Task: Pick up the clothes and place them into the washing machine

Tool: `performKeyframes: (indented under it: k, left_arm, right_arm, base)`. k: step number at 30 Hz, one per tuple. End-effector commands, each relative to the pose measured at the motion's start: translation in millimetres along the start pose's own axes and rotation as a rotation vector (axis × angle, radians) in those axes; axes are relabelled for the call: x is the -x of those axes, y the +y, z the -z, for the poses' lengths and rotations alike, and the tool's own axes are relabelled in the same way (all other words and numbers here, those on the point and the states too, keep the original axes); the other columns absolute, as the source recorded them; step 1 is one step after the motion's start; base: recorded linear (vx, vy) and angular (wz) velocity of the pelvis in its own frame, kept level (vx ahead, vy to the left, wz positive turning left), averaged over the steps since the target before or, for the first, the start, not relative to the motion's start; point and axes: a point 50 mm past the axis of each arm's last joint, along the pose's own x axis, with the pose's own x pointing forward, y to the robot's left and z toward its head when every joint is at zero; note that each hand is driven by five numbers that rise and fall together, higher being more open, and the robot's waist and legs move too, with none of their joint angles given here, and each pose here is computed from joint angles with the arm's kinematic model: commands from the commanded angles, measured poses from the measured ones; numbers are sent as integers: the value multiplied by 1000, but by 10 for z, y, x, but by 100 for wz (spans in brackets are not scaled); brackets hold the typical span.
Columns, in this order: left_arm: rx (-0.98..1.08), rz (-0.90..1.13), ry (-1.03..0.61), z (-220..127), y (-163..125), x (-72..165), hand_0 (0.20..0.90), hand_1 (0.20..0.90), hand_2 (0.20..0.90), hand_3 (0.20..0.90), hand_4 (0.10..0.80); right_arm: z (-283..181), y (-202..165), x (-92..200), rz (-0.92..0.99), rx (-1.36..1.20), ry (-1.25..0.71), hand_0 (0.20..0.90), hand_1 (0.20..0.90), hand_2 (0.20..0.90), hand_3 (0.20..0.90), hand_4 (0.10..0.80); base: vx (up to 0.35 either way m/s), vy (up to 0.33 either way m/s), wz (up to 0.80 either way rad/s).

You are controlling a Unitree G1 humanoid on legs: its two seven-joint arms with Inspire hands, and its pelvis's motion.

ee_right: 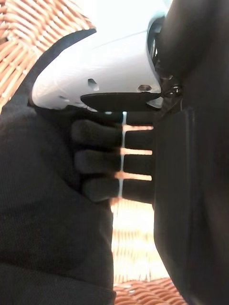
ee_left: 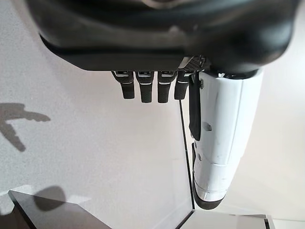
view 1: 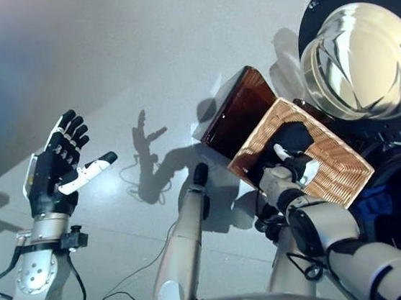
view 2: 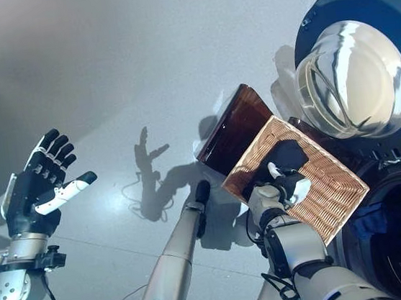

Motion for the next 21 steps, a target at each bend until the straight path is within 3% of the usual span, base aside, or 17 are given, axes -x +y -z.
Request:
performKeyframes:
  k: [1, 8, 21]
  left_arm:
    - [-27, -35, -248, -434, 129, -62, 900, 900, 900, 900, 800]
    - [-4, -64, -185, -292, 197, -2, 900, 900, 900, 900, 800]
    - [93, -64, 62, 241, 174, 264, 900, 900, 900, 900, 800]
  right_arm:
    - [58, -78, -20, 24, -98, 2, 200, 200, 200, 200, 300]
    - [26, -91, 15, -60, -252, -72, 200, 200, 200, 200, 300]
    - [458, -645, -131, -109, -406, -47, 200, 200, 200, 200, 300]
  base:
    - [31, -24, -7]
    - [41, -37, -12]
    - [96, -20, -11]
